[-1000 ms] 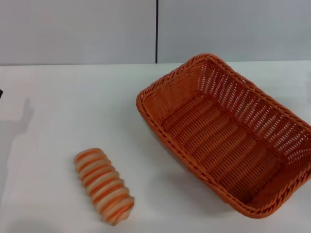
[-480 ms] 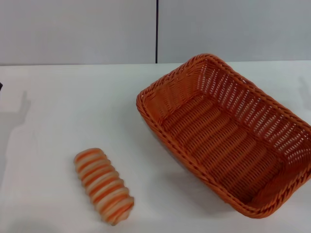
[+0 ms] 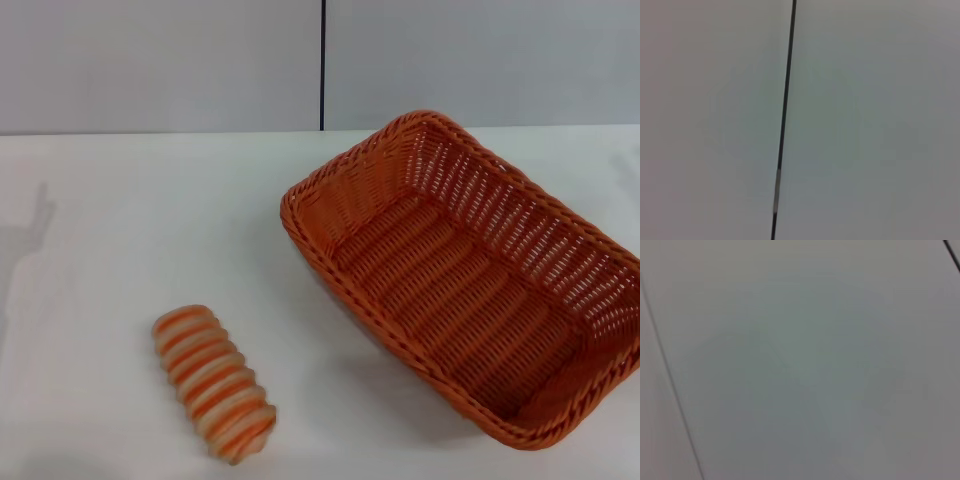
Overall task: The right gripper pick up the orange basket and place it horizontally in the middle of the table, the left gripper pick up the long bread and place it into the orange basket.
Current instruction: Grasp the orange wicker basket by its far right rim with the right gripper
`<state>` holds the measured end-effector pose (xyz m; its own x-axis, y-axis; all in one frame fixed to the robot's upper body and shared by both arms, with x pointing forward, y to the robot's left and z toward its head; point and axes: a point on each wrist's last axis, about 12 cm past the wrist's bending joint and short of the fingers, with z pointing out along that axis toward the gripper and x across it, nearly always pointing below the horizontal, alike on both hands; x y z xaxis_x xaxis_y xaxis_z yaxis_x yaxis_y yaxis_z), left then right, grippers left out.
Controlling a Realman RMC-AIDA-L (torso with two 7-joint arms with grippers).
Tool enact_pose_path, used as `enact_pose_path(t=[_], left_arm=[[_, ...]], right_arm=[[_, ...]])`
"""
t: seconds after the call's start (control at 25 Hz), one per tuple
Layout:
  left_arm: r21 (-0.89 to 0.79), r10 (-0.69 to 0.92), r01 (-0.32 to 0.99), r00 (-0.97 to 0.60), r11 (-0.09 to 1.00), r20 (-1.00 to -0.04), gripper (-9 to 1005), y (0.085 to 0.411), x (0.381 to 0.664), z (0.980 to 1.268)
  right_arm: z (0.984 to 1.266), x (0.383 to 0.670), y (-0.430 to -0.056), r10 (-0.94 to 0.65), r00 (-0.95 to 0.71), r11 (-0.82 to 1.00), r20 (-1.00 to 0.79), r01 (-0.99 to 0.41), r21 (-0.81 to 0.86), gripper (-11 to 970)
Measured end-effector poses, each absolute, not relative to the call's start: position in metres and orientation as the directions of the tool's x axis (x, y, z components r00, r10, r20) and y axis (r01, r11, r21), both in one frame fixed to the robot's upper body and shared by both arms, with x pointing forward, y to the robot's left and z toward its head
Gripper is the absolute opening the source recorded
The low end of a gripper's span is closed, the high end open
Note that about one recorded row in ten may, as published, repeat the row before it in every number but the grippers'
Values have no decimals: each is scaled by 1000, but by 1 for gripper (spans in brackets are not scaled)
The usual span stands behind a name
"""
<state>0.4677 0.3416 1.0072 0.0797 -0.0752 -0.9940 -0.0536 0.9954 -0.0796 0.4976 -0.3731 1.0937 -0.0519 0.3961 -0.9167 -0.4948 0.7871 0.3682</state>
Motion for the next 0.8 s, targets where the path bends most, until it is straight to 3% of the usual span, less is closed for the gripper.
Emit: enact_pose_path(t=[0.56,0.8], left_arm=[[-93,-86,-98,70,991,-994,842,347,461,1004],[-89,-82,-98,72,991,-994,840,348,464,1005]], right_arm=[[1175,531,-395,275,-455,775,-847,-417,476,522],[1194,562,-383,171,-742,683,-648,-385,621,593]])
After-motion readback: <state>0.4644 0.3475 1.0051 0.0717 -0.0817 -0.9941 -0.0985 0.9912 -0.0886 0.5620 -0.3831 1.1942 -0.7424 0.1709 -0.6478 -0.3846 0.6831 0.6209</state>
